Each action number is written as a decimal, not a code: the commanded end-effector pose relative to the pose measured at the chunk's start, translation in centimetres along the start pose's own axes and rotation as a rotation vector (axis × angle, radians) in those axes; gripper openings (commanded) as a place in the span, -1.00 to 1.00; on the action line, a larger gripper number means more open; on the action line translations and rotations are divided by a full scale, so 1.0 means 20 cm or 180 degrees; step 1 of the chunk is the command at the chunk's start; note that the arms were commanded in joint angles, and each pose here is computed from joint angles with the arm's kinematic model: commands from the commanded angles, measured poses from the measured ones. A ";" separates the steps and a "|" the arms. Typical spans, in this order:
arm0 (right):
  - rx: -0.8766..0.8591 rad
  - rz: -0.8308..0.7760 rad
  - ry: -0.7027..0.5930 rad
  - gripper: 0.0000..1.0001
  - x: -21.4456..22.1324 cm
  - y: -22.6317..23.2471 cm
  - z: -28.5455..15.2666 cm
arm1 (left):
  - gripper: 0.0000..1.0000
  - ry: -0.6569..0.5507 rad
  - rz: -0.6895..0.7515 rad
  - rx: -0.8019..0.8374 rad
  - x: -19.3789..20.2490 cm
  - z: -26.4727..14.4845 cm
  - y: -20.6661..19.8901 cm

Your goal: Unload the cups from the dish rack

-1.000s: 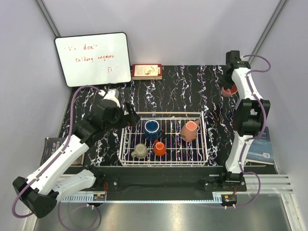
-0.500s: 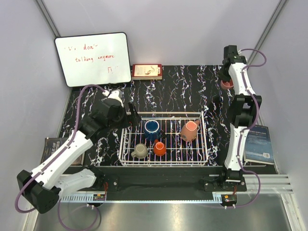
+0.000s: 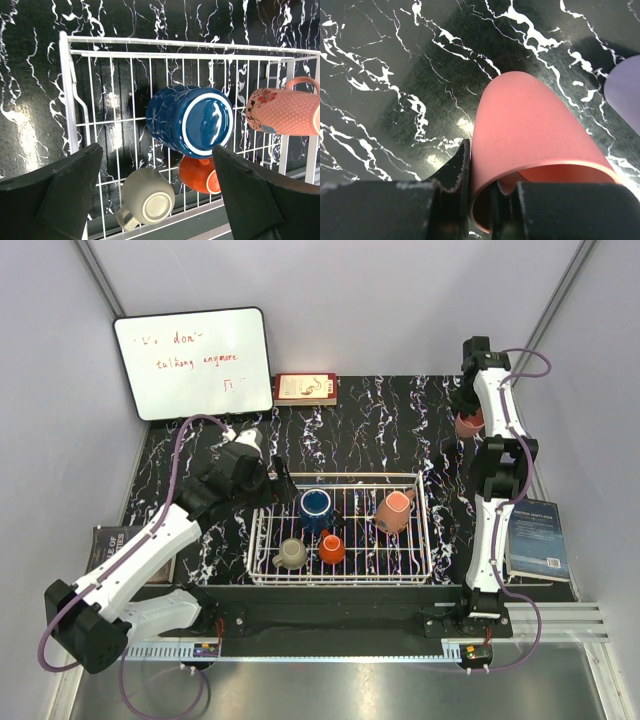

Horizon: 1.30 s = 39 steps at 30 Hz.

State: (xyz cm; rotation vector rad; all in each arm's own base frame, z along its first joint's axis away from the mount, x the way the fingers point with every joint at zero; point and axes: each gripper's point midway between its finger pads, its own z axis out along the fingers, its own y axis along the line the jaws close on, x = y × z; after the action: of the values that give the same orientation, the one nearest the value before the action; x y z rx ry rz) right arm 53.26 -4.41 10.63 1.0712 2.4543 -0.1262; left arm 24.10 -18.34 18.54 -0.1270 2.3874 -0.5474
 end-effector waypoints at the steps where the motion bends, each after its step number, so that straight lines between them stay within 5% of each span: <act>1: 0.0062 0.0098 0.0077 -1.00 -0.01 -0.03 -0.06 | 0.90 0.0073 -0.0026 0.0132 0.01 0.02 -0.05; 6: 0.0201 0.0056 0.0426 -1.00 0.12 -0.08 0.04 | 0.89 0.0115 -0.0048 0.0152 0.02 0.03 -0.06; 19: 0.0291 -0.0111 0.0567 -0.99 0.20 -0.12 0.13 | 0.88 0.0171 -0.0064 0.0112 0.05 0.05 -0.06; 26: 0.0242 -0.0120 0.0387 -0.47 0.15 -0.14 0.06 | 0.87 0.0155 -0.0043 0.0110 0.05 0.05 -0.06; 39: -0.0075 -0.0084 0.0060 -0.20 0.02 -0.08 -0.16 | 0.87 0.0157 0.0025 0.0091 0.09 0.05 -0.07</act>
State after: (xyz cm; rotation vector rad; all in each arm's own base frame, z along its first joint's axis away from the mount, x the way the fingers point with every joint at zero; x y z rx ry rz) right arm 49.88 -4.40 7.34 1.0803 2.6044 -0.1724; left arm 22.89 -19.92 16.73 -0.0915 2.4669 -0.5752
